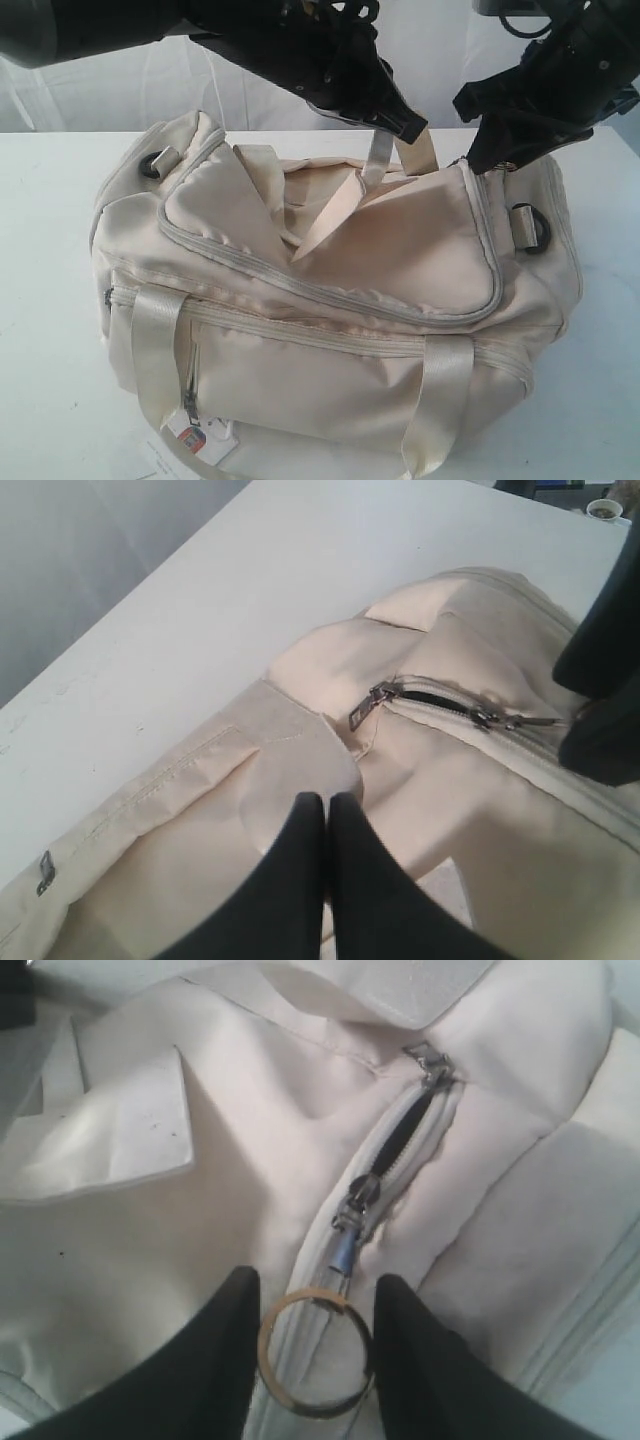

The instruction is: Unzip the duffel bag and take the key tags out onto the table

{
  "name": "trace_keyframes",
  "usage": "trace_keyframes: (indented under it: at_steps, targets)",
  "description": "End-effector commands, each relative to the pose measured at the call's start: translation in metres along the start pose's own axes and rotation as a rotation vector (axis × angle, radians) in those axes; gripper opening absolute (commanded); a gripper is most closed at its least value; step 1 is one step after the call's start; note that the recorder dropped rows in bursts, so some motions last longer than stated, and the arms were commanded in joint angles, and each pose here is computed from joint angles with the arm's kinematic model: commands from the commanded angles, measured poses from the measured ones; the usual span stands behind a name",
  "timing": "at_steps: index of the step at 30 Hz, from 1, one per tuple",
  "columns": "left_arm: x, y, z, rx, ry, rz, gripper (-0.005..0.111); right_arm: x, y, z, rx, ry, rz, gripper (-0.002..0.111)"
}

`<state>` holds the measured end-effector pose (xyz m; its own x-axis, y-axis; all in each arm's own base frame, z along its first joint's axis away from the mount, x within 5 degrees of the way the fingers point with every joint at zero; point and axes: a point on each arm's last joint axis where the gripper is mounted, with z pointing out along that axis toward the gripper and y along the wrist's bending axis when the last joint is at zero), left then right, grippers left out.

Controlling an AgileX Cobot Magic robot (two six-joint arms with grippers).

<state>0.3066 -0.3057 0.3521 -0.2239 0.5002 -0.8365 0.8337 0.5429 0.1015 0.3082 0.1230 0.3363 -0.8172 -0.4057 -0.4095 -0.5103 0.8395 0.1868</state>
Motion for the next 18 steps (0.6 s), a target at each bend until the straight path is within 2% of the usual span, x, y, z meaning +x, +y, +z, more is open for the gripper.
trace_keyframes:
  at_steps: [1, 18]
  targets:
    - [-0.002, -0.003, -0.003, 0.009, -0.010, -0.026, 0.000, 0.009, 0.006, -0.010, -0.014, -0.003, -0.013, 0.000]
    - [-0.002, -0.003, -0.003, 0.009, -0.010, -0.028, 0.000, 0.059, 0.023, -0.026, -0.075, 0.001, -0.021, 0.000]
